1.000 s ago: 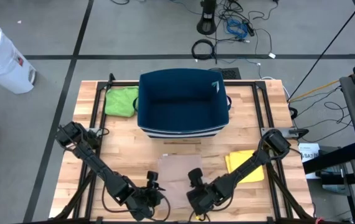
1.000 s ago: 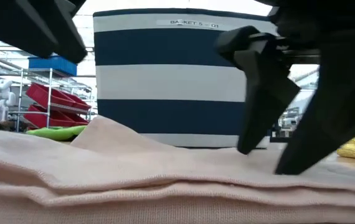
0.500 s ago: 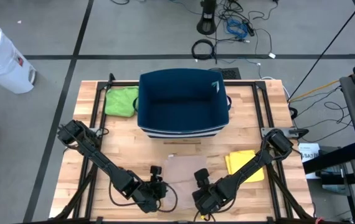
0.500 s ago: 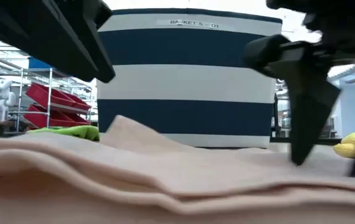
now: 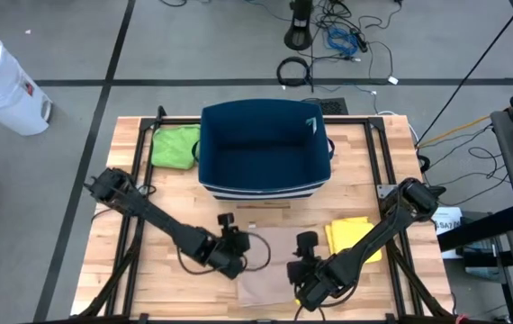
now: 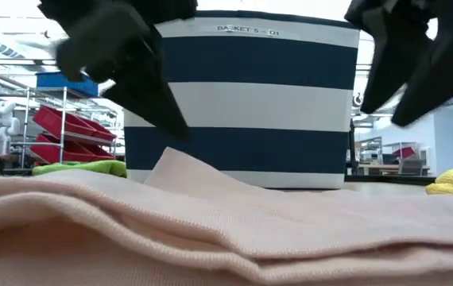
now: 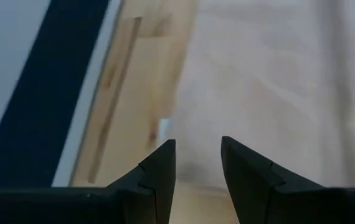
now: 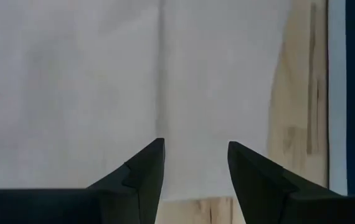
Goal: Fold towel
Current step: Fold the light brown towel
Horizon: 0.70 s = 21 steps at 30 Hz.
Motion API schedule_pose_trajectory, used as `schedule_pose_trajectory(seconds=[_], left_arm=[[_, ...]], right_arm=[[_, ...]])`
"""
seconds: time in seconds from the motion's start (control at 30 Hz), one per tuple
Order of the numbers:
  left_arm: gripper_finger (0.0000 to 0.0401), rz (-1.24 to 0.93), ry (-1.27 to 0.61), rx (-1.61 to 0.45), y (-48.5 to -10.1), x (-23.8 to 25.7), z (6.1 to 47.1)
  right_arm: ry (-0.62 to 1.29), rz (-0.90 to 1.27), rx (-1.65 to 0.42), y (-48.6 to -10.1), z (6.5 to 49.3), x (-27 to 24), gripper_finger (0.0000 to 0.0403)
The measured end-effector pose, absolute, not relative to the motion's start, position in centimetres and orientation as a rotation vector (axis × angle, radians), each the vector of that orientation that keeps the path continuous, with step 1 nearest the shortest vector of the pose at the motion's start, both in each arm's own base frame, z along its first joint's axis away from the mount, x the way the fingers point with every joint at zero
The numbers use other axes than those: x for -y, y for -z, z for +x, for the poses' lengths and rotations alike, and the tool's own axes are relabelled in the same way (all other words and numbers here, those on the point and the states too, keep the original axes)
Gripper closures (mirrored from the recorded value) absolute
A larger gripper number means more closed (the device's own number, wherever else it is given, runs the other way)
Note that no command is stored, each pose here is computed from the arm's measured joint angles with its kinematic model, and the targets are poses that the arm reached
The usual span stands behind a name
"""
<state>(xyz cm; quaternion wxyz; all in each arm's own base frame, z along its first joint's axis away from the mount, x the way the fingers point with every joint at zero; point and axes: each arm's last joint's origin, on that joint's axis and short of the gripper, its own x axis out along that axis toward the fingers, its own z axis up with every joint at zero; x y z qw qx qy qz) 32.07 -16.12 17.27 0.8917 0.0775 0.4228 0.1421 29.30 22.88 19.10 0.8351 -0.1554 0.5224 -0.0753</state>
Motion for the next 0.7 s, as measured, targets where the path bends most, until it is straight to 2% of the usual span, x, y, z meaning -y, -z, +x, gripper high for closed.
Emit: schedule_pose_trajectory(seconds=[0.4,0.57,0.7], left_arm=[[0.0266,0.200,-0.209,-0.797,-17.0,14.1,34.0],[0.0266,0.177,-0.135,-0.816,-17.0,13.8,34.3],[0.0266,0.182,-0.139,-0.819,-17.0,13.5,34.4]], right_arm=[[0.480,-0.173,-0.993,-15.0,26.5,-21.6,0.0239],[0.509,-0.068,-0.901,-12.6,26.2,-20.9,0.0239],[0.553,-0.075,-0.823,-12.4,25.9,-20.2,0.0239]])
